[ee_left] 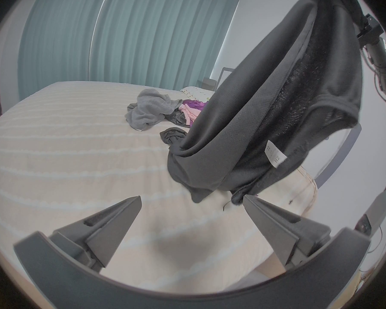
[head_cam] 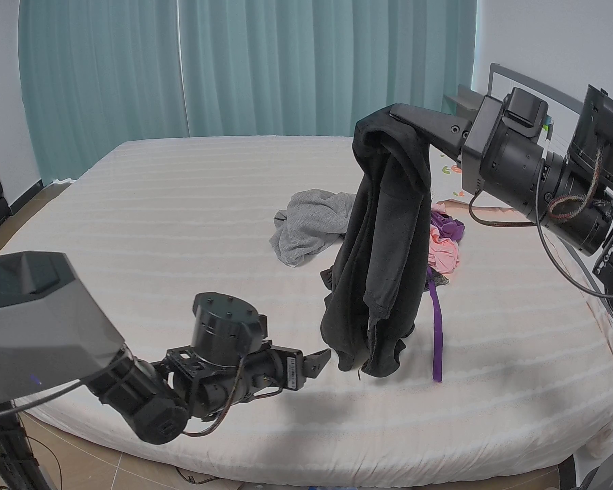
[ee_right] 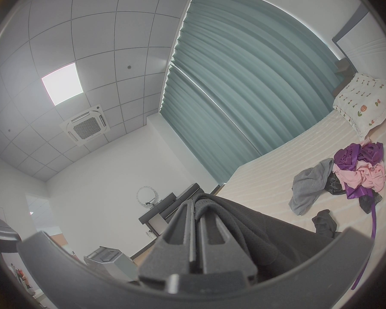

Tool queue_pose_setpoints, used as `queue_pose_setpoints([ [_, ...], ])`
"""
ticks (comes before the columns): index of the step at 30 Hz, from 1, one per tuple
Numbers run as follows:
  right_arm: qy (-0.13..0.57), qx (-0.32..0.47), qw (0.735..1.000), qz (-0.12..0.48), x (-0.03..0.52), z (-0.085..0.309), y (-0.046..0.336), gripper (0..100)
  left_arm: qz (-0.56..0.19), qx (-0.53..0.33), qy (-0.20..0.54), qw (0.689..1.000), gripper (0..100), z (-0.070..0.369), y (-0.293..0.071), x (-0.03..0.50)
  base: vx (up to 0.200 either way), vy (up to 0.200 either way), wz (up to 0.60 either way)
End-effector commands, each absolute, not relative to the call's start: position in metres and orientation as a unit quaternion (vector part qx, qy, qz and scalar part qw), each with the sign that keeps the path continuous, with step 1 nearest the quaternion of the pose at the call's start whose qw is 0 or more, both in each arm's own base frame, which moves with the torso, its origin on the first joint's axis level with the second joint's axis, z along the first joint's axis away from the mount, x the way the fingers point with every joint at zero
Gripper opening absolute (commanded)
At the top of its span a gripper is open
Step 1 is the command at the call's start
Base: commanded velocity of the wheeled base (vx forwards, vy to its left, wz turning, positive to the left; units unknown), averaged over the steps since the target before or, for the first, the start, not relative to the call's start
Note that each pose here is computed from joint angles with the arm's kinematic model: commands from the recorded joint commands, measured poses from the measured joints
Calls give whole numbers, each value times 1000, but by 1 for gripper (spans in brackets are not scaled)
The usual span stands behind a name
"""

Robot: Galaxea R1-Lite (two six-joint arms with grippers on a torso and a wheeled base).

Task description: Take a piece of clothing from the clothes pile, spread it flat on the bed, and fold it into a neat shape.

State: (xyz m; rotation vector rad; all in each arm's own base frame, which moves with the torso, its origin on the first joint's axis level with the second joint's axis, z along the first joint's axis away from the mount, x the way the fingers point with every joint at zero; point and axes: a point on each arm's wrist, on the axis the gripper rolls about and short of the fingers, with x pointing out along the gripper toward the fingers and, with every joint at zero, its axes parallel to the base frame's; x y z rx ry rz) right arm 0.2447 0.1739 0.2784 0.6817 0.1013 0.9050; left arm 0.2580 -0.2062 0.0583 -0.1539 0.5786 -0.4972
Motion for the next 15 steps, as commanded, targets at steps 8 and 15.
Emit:
queue_pose_setpoints([
  [8,43,325,838,436,241,283,178,0,-231,-130,255,930,100,31,-260,315,0,0,0],
  [15,37,327,837,437,238,286,175,0,-226,-149,236,933,100,23,-259,348,0,0,0],
])
